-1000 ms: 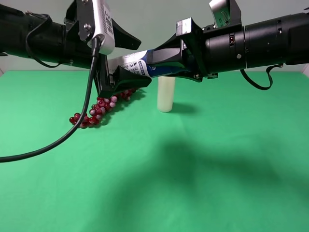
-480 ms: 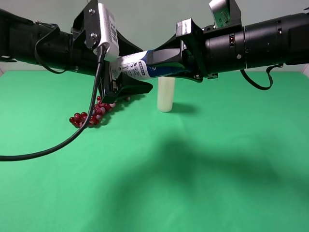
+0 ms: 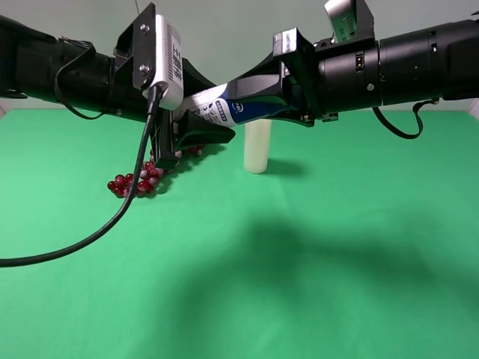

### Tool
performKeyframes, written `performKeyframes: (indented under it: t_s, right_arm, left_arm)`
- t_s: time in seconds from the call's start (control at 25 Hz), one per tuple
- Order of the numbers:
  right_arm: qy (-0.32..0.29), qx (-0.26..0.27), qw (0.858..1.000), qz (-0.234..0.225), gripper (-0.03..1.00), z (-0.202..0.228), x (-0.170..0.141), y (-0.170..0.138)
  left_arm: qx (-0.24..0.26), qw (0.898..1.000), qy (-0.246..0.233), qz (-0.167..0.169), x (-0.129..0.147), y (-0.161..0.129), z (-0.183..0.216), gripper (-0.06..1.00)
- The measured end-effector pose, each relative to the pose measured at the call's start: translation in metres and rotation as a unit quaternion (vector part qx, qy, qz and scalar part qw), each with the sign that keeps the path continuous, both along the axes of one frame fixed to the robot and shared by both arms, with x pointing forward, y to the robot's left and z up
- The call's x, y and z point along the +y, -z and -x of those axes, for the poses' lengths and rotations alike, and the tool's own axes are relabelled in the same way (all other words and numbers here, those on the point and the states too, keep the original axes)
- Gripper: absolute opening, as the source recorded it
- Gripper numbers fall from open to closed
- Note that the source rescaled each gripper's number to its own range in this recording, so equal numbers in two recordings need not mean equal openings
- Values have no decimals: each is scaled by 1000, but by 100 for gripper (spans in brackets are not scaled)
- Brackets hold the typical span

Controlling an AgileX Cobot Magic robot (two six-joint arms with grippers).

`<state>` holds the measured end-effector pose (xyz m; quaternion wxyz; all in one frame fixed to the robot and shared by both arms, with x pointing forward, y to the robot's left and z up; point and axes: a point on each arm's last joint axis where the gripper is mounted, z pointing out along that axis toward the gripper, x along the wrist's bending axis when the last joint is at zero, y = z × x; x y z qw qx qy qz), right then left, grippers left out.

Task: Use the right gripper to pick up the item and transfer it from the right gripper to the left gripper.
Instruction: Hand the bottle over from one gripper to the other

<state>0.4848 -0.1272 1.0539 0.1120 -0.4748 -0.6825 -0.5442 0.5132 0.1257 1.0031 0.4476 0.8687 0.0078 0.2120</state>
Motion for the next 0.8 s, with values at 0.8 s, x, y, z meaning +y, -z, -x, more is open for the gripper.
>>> performKeyframes:
  t_s: [0.8]
  right_arm:
    - [0,0,1000,0,1,0,0,0]
  left_arm:
    - [0,1000,4,-4,0,1,1,15]
